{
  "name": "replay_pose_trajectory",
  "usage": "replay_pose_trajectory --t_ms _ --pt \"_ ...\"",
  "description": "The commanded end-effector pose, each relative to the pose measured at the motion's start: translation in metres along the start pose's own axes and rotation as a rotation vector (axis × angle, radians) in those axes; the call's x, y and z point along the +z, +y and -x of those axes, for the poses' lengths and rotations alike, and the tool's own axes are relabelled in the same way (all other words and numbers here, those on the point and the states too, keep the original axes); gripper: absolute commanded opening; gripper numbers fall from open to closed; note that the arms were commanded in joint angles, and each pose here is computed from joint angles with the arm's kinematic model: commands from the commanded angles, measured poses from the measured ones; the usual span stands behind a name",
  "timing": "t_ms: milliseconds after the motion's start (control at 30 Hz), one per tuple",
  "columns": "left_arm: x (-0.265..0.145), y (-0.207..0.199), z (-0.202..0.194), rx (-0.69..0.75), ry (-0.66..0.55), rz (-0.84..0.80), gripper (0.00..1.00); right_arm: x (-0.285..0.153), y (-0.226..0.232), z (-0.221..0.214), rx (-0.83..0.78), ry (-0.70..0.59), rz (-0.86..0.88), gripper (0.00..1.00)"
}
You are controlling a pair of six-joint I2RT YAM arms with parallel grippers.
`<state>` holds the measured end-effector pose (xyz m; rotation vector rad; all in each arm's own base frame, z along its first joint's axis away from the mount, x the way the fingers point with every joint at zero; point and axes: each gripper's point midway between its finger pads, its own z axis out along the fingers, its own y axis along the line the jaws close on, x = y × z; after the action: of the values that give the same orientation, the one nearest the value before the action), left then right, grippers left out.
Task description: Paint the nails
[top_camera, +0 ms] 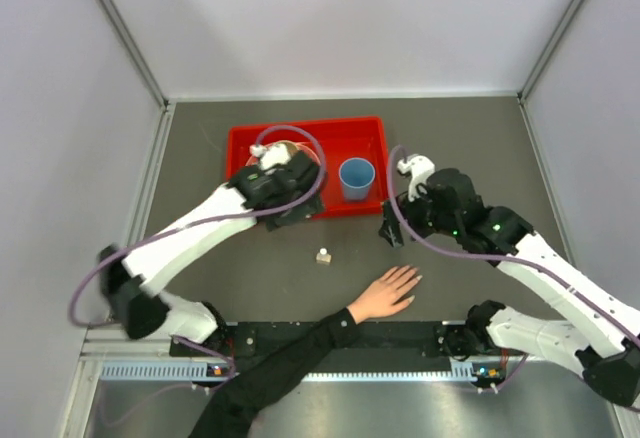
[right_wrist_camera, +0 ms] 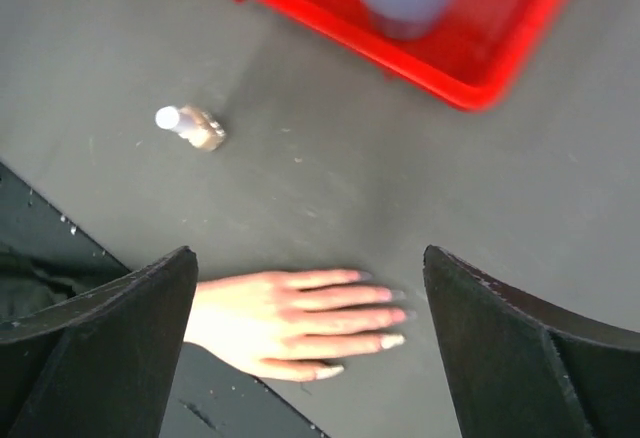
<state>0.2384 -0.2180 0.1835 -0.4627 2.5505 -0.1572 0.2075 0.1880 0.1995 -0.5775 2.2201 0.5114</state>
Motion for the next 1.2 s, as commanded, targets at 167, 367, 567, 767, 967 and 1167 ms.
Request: replay_pose_trajectory --t_ms 167,367,567,767,967,1167 --pt "-0.120 0.105 0.084 -0.130 -0.597 -0.295 0.99 0.068 0.074 -0.002 -0.199 0.098 -0.005 0.69" --pt "-0.169 0.139 0.073 -0.169 -0.703 -0.552 0.98 0.101 0.119 -0.003 -0.206 0.144 -0.011 0.61" --pt "-0.172 0.154 0.065 -0.133 -0.678 -0.524 0.96 0.122 0.150 -0.011 -0.215 0.195 0.010 0.60" --pt "-0.173 0.151 0.064 -0.109 -0.669 -0.531 0.95 0.134 0.144 -0.012 -0.213 0.190 -0.075 0.49" --pt "-0.171 0.147 0.062 -0.081 -0.648 -0.527 0.95 0.149 0.145 -0.023 -0.228 0.243 -0.097 0.47" --pt "-0.175 0.147 0.064 -0.106 -0.653 -0.539 0.95 0.155 0.138 -0.036 -0.219 0.256 -0.124 0.46"
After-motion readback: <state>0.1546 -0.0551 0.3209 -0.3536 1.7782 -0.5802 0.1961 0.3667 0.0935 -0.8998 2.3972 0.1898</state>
